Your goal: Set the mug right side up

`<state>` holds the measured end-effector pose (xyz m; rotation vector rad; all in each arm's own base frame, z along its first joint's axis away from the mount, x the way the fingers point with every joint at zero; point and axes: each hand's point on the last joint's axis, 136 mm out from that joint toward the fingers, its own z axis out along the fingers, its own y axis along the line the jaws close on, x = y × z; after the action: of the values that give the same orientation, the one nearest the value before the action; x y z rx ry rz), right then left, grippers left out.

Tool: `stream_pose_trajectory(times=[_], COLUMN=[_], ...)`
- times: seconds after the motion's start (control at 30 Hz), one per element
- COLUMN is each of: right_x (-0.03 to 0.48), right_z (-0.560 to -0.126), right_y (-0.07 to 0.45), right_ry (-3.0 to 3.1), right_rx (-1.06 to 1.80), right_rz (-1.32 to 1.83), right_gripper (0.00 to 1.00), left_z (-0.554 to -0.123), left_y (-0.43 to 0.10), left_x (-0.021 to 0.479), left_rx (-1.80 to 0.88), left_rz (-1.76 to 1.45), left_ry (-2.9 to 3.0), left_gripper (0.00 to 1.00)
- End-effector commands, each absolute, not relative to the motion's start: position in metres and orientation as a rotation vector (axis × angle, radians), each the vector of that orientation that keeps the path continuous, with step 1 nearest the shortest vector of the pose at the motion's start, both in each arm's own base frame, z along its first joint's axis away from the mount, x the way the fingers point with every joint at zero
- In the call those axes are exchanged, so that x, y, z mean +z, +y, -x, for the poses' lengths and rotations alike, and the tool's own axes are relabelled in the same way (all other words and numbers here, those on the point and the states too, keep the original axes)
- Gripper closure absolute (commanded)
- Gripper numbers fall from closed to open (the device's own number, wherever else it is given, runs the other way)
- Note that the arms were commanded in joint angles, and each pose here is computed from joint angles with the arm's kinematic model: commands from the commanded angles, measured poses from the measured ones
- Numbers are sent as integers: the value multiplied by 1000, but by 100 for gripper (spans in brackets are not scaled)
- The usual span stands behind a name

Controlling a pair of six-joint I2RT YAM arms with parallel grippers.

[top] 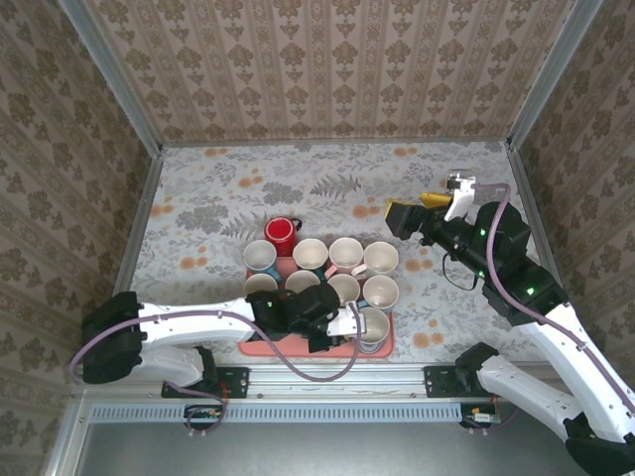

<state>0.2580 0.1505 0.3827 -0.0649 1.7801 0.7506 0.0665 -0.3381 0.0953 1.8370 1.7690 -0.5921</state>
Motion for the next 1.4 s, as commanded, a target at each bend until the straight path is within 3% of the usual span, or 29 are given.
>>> stream_pose_trajectory(times=[0.0, 0.27, 0.4, 0.47, 0.83, 0.9, 1.07, 1.2, 1.37], right_x=[384, 383, 382, 382, 381, 381, 378, 377, 377], right_z=[-258, -259, -260, -260, -261, -261, -263, -262, -263], right_y=[145, 146, 148, 149, 153, 154, 156, 155, 154], right_ry=[1758, 1757, 1757, 1759, 1764, 1765, 1775, 1779, 1783], right_rx=[715, 714, 720, 727, 754, 761, 763, 753, 741], right_rz=[71, 78, 79, 81, 83, 83, 87, 93, 97], right_gripper=[0, 0, 0, 0, 0, 0, 0, 0, 0], left_z=[-66, -61, -62, -65, -79, -81, -78, -75, -61], left_y=[-363, -369, -373, -374, -373, -373, -372, -368, -356], left_x=[120, 109, 105, 103, 94, 93, 94, 107, 135], left_rx=[-649, -598, -587, -569, -483, -477, -497, -533, -636], left_rz=[-1798, -1850, -1851, -1841, -1806, -1800, -1796, -1776, -1774], left_ry=[1654, 1628, 1637, 1646, 1685, 1689, 1686, 1687, 1699], left_gripper=[100, 100, 94, 86, 86, 82, 55, 49, 49])
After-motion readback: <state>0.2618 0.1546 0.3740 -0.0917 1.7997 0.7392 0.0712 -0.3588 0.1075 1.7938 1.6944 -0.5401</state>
